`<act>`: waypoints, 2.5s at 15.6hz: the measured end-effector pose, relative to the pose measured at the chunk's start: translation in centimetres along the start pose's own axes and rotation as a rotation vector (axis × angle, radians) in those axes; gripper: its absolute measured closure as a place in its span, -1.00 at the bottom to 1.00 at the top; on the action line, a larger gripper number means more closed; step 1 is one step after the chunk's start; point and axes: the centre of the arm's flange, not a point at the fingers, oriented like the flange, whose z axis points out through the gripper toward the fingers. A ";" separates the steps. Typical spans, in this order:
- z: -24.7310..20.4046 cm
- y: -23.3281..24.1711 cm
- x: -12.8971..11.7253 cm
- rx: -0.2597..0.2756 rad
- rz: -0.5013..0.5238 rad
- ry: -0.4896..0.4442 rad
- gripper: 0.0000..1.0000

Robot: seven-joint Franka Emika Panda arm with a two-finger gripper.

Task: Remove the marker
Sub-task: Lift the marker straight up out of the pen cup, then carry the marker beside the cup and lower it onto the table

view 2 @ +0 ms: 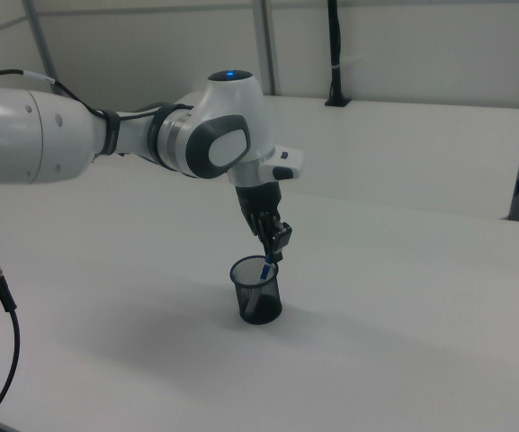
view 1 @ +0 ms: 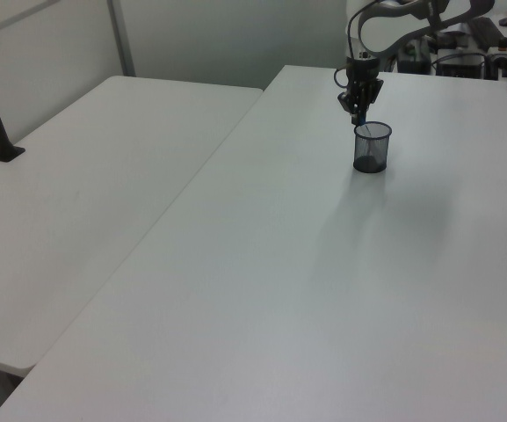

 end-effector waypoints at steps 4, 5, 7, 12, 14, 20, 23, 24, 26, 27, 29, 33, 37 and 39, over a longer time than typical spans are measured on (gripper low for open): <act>-1.6 0.0 0.3 0.010 0.001 0.026 0.65; -2.9 0.1 0.4 0.018 0.002 0.046 0.65; -6.5 0.3 0.3 0.040 0.003 0.084 0.65; -16.3 -0.5 -0.5 0.107 -0.016 0.216 0.65; -18.1 -2.5 -1.4 0.120 -0.051 0.215 0.65; -13.6 -13.9 -7.2 0.078 -0.249 -0.006 0.65; -8.2 -18.3 -9.3 0.031 -0.331 -0.098 0.65; -5.9 -19.5 -9.8 0.012 -0.359 -0.131 0.65; -0.6 -21.8 -11.0 -0.033 -0.429 -0.205 0.65; 1.0 -22.4 -11.6 -0.047 -0.453 -0.229 0.65; 2.8 -23.1 -12.6 -0.063 -0.482 -0.261 0.65; 4.3 -23.4 -13.9 -0.078 -0.499 -0.306 0.64; 6.7 -24.2 -14.9 -0.096 -0.516 -0.343 0.40; 7.1 -24.2 -14.9 -0.099 -0.516 -0.348 0.28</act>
